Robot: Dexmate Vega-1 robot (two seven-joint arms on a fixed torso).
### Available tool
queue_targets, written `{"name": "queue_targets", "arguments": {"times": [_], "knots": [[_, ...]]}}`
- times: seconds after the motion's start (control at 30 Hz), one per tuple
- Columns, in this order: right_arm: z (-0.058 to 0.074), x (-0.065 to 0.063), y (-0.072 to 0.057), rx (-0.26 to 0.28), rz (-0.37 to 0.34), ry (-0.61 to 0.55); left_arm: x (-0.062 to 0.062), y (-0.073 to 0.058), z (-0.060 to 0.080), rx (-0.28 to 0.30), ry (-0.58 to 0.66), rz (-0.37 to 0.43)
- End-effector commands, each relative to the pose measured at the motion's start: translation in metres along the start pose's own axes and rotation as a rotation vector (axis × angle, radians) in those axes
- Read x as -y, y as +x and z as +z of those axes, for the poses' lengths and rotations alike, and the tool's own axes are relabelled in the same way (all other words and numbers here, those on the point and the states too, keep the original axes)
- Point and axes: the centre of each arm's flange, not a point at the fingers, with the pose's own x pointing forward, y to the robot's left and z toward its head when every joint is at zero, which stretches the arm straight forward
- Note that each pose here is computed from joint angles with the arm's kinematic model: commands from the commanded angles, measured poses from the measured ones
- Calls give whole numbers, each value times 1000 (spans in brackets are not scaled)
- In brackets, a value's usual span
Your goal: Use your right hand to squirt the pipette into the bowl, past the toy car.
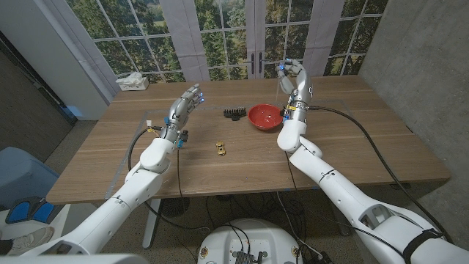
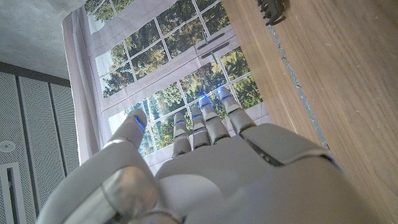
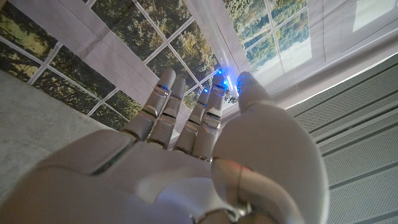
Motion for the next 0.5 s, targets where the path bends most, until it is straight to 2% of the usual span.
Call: {"name": "queue_targets", "arguments": {"times": [0.03, 0.3, 0.5], "knots": [[0, 28, -8, -69, 52, -46, 2, -5, 4, 9, 2, 4], [-6, 43, -10, -131, 101, -83, 4, -9, 6, 7, 7, 7], [-10, 53, -12, -184, 106, -104, 5, -12, 7, 4, 8, 7]]}}
